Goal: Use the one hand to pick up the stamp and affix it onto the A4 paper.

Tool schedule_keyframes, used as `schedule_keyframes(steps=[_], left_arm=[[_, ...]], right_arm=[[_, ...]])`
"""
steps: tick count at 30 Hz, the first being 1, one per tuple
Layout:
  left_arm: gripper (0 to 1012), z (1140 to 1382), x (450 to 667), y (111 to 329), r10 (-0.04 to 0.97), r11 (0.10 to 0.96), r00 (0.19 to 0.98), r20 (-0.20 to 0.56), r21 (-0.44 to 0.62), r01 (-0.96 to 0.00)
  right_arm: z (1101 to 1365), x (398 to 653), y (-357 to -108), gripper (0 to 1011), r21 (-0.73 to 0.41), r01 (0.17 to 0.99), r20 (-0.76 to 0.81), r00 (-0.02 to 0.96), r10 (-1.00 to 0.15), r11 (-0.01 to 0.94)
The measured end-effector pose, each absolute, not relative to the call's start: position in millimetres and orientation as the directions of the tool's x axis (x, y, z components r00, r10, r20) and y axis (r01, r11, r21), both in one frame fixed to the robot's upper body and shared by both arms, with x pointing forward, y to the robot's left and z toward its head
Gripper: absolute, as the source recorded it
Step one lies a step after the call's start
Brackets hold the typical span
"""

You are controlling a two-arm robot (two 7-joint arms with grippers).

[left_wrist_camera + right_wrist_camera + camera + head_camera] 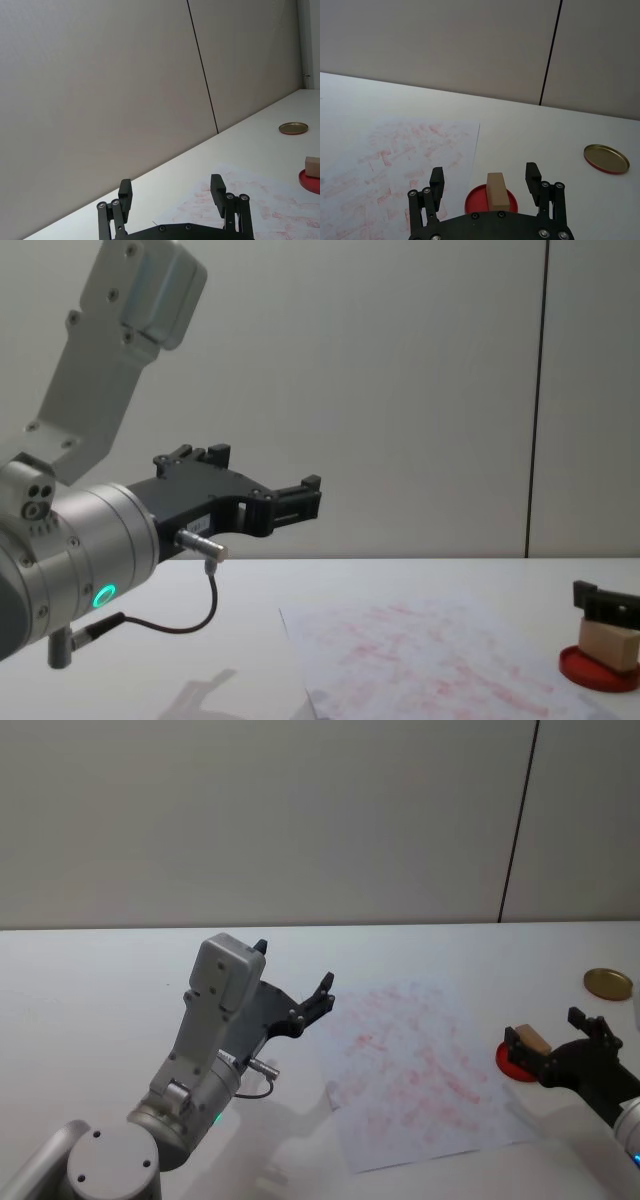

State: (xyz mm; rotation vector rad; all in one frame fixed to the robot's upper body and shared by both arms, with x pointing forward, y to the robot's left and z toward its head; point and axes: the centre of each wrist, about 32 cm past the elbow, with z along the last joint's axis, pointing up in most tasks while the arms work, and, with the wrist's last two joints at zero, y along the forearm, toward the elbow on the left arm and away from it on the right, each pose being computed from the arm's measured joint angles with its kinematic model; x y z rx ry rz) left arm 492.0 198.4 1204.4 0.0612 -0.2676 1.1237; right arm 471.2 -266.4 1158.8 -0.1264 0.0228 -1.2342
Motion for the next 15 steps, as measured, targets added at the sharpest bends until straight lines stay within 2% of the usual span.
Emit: schedule_keyframes(steps=[15], left_arm=[[993, 1204.4, 492.0, 198.4, 0.882, 0.434, 0.404, 0.242, -0.086, -0.897]], right_arm=[[1145.9, 488.7, -272.4, 1001, -0.159, 0.929, 0.014, 0.339, -0.941, 0.333]])
